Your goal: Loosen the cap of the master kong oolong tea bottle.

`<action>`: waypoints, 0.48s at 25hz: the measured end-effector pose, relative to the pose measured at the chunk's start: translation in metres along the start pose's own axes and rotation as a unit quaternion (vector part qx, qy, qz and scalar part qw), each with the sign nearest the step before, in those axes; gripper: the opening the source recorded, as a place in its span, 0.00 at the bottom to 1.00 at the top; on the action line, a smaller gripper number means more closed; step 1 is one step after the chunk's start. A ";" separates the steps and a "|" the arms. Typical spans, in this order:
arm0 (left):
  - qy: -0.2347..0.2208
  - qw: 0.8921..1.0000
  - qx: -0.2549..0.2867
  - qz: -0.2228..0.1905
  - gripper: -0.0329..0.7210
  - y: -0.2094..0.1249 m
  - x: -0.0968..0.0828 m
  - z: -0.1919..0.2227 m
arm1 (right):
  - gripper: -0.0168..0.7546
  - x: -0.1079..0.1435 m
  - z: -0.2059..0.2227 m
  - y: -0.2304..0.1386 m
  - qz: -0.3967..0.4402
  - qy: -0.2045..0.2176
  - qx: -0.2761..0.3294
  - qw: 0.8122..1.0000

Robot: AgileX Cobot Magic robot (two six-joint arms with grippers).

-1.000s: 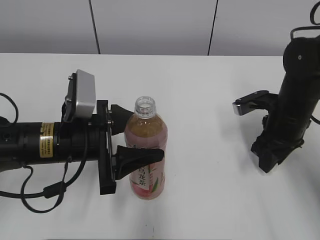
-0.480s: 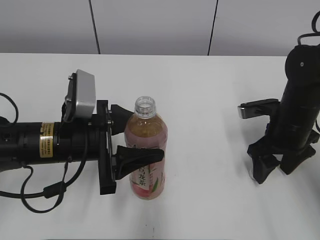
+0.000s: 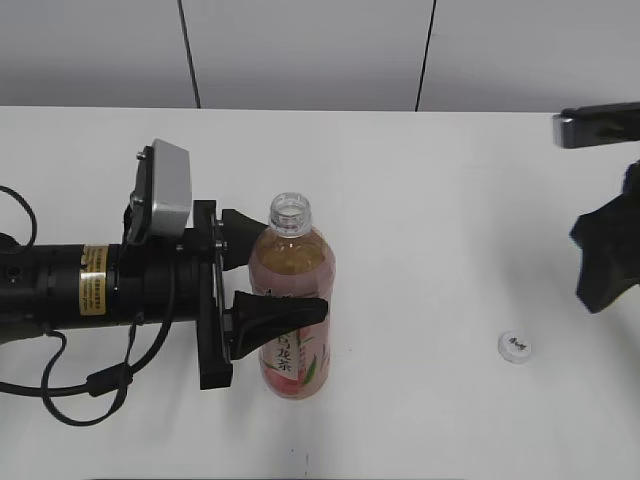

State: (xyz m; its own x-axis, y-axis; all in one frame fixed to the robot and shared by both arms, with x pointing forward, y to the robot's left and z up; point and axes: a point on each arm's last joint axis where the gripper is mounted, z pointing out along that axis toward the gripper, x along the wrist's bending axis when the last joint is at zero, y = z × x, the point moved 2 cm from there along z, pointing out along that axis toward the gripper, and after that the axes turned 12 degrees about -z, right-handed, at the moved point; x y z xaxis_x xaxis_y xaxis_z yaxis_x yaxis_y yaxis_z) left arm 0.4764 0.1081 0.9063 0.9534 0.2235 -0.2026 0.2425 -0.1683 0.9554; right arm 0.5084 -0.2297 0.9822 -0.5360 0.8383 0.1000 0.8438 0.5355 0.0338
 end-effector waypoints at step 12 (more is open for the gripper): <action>0.000 1.000 0.000 0.000 0.65 0.000 0.000 0.000 | 0.65 0.047 -0.082 -0.126 -0.006 -0.102 -0.168 0.980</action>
State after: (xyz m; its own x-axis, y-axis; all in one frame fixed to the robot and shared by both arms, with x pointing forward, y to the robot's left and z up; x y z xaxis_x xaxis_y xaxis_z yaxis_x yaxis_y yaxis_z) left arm 0.4764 0.1081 0.9062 0.9533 0.2239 -0.2025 0.2426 -0.1690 0.9553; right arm 0.3790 -0.2657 1.0642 -0.5105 0.8537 -0.1027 0.7796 0.5099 0.3638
